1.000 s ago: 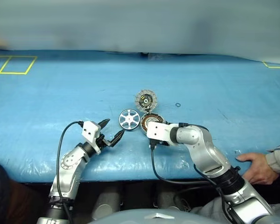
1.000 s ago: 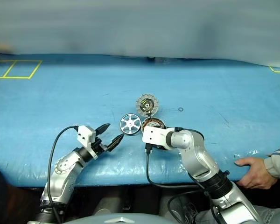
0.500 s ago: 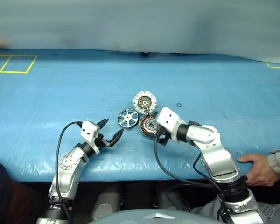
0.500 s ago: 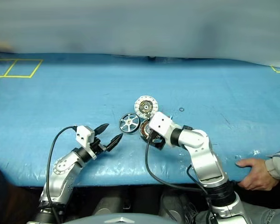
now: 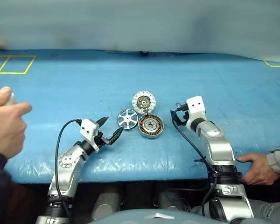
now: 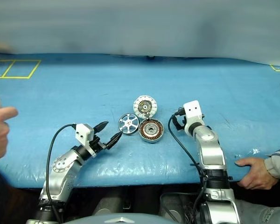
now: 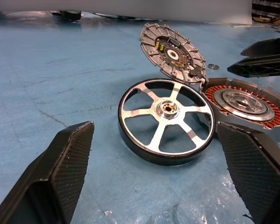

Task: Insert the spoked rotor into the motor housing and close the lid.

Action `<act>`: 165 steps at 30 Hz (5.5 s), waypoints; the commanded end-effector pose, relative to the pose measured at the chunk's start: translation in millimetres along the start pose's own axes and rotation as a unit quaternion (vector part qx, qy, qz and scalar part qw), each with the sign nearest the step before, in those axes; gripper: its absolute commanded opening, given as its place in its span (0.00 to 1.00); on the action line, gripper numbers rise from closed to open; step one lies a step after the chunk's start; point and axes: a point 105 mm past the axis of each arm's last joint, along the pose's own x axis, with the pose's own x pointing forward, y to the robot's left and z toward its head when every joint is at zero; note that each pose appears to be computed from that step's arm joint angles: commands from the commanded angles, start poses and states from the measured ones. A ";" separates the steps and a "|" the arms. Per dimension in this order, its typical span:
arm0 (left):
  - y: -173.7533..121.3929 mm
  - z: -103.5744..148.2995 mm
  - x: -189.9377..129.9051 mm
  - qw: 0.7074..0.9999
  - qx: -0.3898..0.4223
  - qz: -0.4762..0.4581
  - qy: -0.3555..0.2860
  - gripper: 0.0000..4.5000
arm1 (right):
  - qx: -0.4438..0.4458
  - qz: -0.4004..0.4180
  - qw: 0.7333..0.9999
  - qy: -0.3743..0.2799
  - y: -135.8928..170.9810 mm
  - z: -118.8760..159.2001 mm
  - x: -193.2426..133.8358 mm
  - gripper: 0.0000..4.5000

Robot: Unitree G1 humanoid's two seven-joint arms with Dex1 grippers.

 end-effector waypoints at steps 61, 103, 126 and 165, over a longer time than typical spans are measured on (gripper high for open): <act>-2.8 5.3 -8.2 1.000 0.000 -0.025 -0.011 1.00 | -0.028 0.327 0.940 -0.093 117.8 23.6 -36.0 0.14; -3.0 -3.6 -8.8 1.000 -0.005 -0.015 0.002 1.00 | -0.054 0.308 0.948 -0.062 106.3 10.8 -31.9 0.14; -1.4 -5.0 -10.2 1.000 -0.005 -0.009 0.004 1.00 | -0.061 0.316 0.945 -0.066 111.7 14.1 -33.3 0.14; -2.3 -7.1 -9.7 1.000 -0.006 -0.009 0.010 1.00 | -0.074 0.315 0.944 -0.059 109.2 11.6 -34.5 0.14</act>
